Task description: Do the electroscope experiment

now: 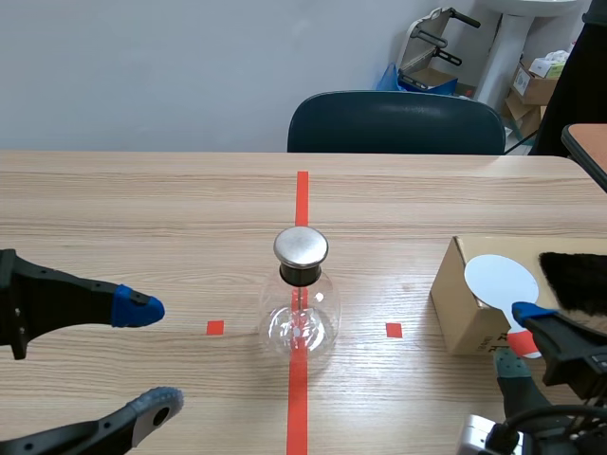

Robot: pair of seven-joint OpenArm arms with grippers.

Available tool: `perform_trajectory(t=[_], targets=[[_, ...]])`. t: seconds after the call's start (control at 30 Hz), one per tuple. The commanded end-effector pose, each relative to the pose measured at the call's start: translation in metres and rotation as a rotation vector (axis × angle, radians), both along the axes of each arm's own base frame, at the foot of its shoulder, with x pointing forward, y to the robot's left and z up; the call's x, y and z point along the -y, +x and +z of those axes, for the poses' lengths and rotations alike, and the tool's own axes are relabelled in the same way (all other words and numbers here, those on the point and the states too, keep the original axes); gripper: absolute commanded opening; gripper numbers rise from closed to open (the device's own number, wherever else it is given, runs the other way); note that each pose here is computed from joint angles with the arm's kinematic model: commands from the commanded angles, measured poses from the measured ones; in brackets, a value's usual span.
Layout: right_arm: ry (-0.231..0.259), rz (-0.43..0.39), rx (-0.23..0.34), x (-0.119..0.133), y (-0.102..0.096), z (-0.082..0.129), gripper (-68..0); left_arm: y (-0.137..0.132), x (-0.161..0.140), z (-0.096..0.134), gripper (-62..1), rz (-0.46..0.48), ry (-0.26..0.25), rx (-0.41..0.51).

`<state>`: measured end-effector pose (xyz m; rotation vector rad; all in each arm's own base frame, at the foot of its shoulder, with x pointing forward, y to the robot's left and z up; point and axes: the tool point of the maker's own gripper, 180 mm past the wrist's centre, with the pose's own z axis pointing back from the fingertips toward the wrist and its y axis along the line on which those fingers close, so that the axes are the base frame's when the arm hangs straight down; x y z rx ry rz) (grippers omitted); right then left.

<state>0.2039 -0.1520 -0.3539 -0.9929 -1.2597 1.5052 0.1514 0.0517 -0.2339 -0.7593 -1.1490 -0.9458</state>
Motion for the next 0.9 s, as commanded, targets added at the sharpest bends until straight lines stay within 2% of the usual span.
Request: perform_trajectory(t=[0.0, 0.1, 0.2, 0.33, 0.87], targets=[[0.0, 0.0, 0.087, 0.0047, 0.0091, 0.0189, -38.6, 0.0, 0.0033, 0.0064, -20.8, 0.003, -0.034, 0.004], [-0.002, 0.007, 0.088, 0.0048, 0.0091, 0.0194, -50.2, 0.0001, 0.0034, 0.0064, -20.8, 0.004, -0.035, 0.004], [-0.007, 0.01, 0.091, 0.0058, 0.0094, 0.0199, -65.9, -0.0004, 0.0036, 0.0064, -20.8, 0.002, -0.035, 0.002], [-0.021, 0.017, 0.093, 0.0061, 0.0095, 0.02, -66.7, -0.0004, 0.0036, 0.0064, -20.8, 0.002, -0.035, 0.002], [-0.023, 0.019, 0.093, 0.0057, 0.0094, 0.0199, -66.7, 0.0001, 0.0021, 0.0045, -20.8, 0.006, -0.031, -0.001]])
